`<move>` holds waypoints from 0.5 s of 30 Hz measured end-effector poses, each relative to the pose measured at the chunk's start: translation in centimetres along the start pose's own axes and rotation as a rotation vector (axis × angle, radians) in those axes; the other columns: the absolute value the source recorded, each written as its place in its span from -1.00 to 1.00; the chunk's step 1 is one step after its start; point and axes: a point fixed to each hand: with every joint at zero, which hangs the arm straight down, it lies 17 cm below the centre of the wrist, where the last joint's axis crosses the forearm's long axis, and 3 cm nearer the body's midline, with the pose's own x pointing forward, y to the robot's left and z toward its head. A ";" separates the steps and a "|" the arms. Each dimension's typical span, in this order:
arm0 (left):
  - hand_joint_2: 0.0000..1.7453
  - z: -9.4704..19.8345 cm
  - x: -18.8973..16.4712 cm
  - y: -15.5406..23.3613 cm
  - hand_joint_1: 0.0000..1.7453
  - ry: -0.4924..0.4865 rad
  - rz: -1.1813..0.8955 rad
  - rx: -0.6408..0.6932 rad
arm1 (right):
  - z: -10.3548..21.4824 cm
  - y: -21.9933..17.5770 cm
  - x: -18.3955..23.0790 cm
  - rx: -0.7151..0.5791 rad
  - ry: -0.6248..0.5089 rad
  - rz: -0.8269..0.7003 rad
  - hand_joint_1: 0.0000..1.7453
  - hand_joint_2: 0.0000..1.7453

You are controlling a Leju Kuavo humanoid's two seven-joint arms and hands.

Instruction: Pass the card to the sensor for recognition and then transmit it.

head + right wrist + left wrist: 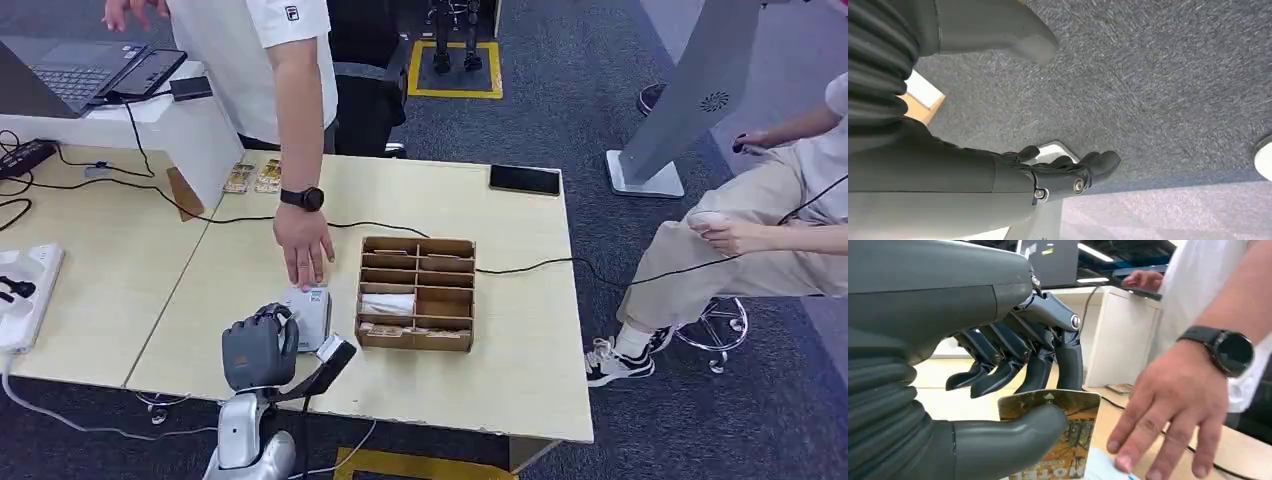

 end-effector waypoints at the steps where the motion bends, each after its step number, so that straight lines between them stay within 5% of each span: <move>1: 1.00 0.0 0.0 -0.2 1.00 -0.002 0.001 -0.004 | 0.0 -0.1 0.0 -0.001 -0.002 0.000 -1.00 1.00; 15: 1.00 1.9 -0.3 -3.7 1.00 -0.009 -0.014 -0.111 | -0.4 -0.8 0.2 -0.009 -0.001 -0.008 -1.00 1.00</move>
